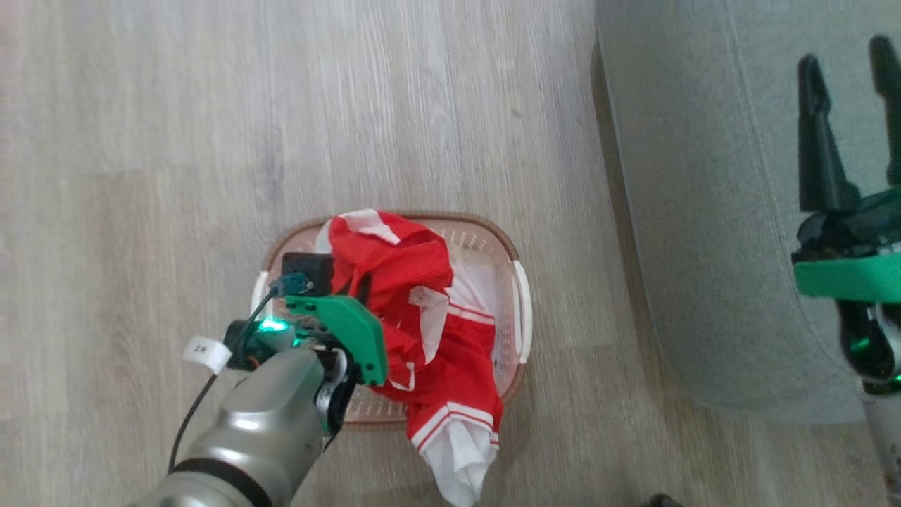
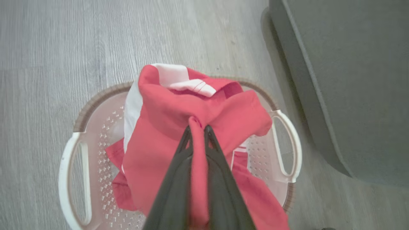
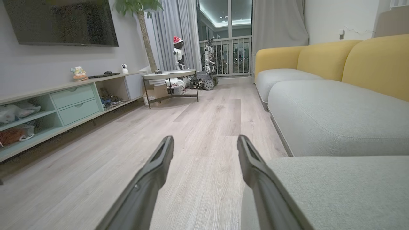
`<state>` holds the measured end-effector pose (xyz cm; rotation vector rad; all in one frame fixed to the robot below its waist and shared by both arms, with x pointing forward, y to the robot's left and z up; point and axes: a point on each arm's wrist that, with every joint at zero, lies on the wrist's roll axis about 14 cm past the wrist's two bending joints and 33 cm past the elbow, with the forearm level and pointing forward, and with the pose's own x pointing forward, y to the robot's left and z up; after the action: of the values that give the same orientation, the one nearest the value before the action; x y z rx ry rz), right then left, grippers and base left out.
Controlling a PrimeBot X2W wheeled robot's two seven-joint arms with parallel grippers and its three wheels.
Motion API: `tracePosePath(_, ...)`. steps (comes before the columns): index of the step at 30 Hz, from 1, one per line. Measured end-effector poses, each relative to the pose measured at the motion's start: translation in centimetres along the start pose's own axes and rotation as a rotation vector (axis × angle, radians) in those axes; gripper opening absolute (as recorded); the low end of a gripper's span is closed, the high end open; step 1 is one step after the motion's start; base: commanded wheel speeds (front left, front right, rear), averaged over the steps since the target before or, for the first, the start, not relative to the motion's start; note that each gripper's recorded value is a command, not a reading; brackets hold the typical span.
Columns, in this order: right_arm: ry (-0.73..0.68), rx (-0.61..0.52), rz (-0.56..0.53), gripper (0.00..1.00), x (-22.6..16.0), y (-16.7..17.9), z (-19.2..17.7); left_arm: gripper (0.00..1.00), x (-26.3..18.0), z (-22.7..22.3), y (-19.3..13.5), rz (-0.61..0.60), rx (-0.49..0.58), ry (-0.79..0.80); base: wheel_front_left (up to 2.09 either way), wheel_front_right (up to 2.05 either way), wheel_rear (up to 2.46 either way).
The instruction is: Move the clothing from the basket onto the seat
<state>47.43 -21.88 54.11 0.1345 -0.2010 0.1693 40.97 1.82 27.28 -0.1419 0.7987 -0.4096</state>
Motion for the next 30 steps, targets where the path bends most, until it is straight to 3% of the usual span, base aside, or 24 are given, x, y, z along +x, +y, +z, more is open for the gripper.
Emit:
tracePosePath(17,-0.068,0.027,0.057,1.0,-2.0,3.8,3.5,0.0,-7.5,10.0,-2.6,-0.036,0.014,-0.415,0.0,0.0,0.0)
tracePosePath(30,-0.058,0.056,0.08,1.0,-4.4,6.1,3.7,0.0,-14.4,17.6,-5.7,-0.11,0.13,-0.702,0.0,0.0,0.0)
